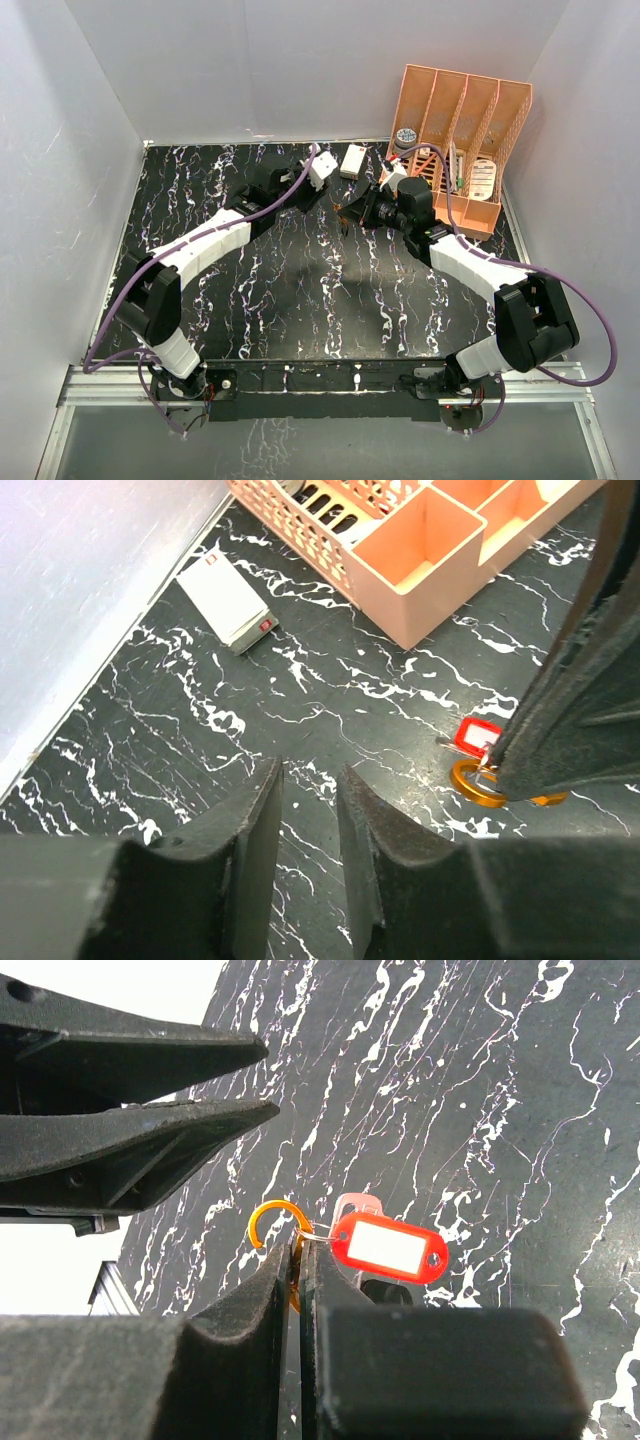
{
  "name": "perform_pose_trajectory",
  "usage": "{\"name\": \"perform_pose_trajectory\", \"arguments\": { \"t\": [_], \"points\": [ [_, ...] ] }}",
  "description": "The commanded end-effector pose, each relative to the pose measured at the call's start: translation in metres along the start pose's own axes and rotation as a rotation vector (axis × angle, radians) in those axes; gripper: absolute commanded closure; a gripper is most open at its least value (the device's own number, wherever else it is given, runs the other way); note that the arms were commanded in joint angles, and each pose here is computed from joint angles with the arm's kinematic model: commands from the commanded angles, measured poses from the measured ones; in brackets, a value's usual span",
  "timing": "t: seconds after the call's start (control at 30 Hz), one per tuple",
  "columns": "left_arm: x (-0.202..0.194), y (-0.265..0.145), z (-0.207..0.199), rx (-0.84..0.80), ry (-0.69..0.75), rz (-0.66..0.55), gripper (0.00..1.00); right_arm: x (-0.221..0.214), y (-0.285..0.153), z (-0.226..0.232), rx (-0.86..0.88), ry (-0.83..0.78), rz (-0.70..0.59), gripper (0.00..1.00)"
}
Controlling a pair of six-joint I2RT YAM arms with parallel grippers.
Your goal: Put the keys on the keyring
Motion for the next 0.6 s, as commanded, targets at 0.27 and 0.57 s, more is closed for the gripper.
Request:
{"name": "perform_pose_trajectory", "arguments": {
  "t": [0.27, 0.57],
  "points": [
    [0.026, -0.029, 0.006, 0.125, -0.102, -0.112, 0.60, 0.031, -0.004, 0.018, 0.062, -0.063, -0.113, 1.00],
    [0.019, -0.042, 0.002, 0.137, -0.134, -0.104, 0.59, 0.028, 0.000, 0.013, 0.049, -0.052, -0.097, 1.00]
  ]
}}
Point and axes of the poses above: each gripper's point midway between its finger pads, its own y axis out along the fingers, its own z axis along the line the jaws close on, x = y × z, the point moved 6 cm from there along -y, back along the fingers, and after that the axes turned 9 degrees about -y, right-handed, at the moved point
